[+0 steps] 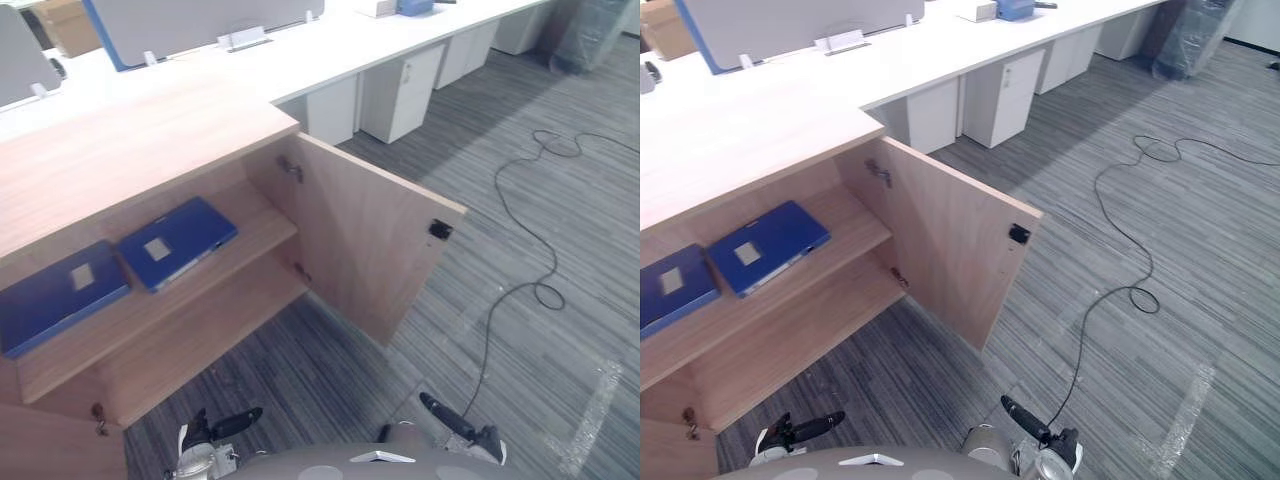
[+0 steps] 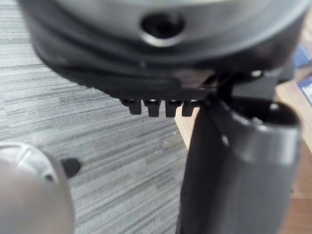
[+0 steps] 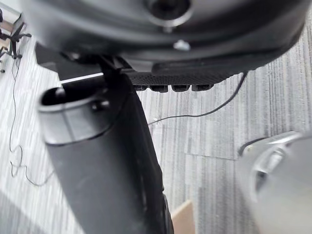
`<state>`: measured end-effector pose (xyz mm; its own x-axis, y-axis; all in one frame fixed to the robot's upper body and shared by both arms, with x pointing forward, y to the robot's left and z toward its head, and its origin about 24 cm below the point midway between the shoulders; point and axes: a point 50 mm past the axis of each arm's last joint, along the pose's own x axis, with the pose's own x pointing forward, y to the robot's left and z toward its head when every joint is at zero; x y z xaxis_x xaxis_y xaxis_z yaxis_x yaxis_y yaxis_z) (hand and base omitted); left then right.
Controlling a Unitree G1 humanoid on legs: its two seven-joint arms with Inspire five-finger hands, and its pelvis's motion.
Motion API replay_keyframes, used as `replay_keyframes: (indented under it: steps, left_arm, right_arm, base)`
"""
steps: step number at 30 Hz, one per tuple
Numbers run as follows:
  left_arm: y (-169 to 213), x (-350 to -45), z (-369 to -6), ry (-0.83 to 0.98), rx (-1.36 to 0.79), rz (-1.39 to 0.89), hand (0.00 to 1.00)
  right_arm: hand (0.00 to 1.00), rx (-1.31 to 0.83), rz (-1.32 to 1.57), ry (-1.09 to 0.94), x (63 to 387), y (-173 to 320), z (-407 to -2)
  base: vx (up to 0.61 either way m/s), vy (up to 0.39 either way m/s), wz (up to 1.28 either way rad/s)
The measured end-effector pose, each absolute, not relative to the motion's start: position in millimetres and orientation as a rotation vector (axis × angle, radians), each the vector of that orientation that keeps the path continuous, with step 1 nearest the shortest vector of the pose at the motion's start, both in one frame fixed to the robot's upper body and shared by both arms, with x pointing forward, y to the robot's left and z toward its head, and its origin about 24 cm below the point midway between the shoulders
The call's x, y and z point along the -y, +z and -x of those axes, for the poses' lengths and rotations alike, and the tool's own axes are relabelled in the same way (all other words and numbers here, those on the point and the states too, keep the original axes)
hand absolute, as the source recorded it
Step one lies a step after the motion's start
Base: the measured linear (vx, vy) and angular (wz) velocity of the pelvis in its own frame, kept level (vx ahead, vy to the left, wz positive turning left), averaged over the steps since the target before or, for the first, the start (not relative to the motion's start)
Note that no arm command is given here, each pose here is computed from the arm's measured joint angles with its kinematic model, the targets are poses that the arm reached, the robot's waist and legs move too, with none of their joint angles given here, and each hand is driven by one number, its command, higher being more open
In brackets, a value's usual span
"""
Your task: Walk over to the cabinet, pick up the folder, carry it to the office cabinet, place the folder inside the office cabinet, then close the office cabinet door
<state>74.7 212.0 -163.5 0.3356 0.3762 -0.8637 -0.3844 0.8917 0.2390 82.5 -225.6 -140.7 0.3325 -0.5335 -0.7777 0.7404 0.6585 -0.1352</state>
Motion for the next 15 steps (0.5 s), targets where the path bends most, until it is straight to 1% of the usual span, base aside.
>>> replay_keyframes:
  steps: [3, 6, 11, 15]
  left_arm:
    - [-164.1, -202.5, -79.9, 0.449, -1.119, 0.001, 1.00]
    - [-164.0, -188.5, -90.0, 0.382, -1.105, -0.005, 1.00]
    - [-162.0, -188.9, -98.1, 0.343, -1.086, -0.042, 1.00]
    - [-161.1, -191.2, -100.2, 0.316, -1.078, -0.071, 1.00]
  right_arm:
    - [1.00, -0.844, -0.241, -0.846, 235.4, -133.1, -96.2]
    - [1.00, -0.780, -0.215, -0.841, 242.3, -123.4, -107.7]
    - [1.00, -0.642, -0.167, -0.829, 257.9, -100.5, -130.8]
    - [1.00, -0.502, -0.100, -0.754, 267.2, -73.7, -167.8]
  base:
    - [0.05, -0.095, -0.51]
    - [0.05, -0.004, -0.13]
    - [0.05, 0.070, 0.07]
    - [0.01, 0.051, 0.19]
